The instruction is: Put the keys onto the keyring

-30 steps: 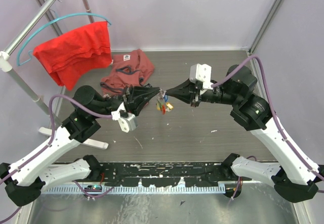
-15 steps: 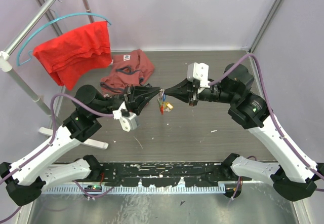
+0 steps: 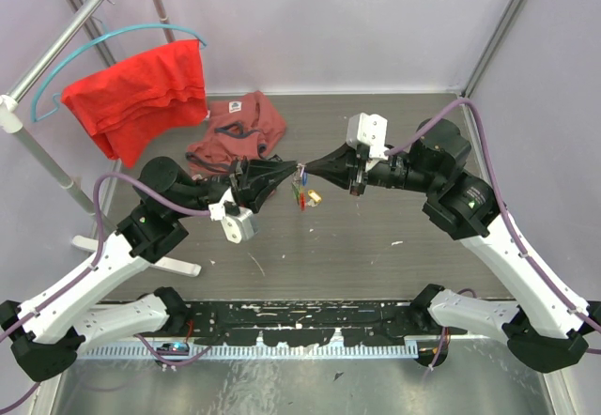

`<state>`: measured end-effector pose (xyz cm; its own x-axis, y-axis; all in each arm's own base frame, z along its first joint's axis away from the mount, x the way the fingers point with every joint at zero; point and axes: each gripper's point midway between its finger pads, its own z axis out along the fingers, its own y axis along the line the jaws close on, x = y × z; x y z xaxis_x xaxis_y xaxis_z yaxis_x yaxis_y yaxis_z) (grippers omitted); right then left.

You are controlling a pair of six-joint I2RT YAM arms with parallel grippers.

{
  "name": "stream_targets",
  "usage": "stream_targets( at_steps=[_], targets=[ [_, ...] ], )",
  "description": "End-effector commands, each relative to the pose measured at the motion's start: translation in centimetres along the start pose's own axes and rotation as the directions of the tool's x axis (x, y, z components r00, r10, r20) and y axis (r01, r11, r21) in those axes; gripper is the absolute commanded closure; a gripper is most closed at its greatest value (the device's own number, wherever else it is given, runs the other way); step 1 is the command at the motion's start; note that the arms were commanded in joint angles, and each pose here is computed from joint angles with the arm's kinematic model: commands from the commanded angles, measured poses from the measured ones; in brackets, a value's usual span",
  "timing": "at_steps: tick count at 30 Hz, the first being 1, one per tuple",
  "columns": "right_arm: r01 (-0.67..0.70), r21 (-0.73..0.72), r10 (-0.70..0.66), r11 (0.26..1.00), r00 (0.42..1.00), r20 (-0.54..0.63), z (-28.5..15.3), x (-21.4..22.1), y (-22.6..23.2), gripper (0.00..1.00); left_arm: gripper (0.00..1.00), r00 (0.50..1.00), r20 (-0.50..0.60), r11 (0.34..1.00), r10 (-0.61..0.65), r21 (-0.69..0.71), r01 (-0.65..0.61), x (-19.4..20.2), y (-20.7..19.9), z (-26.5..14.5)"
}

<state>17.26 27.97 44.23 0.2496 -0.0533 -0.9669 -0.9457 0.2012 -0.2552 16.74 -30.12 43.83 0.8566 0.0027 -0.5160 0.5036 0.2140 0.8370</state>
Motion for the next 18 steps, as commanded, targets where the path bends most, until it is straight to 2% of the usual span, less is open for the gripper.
stream_targets(
  at_steps=[1,18],
  targets=[
    [0.044,0.073,-0.049,0.996,0.997,0.065,-0.51,-2.22,-1.13,0.99,1.0,0.998,0.061,0.999,0.036,-0.032,-0.034,-2.06,1.58,-0.08],
    [0.041,0.121,-0.048,0.992,0.997,0.054,-0.87,-1.99,-1.75,0.99,1.0,0.998,0.059,0.999,0.035,-0.031,-0.033,-1.91,1.54,0.04]
  ],
)
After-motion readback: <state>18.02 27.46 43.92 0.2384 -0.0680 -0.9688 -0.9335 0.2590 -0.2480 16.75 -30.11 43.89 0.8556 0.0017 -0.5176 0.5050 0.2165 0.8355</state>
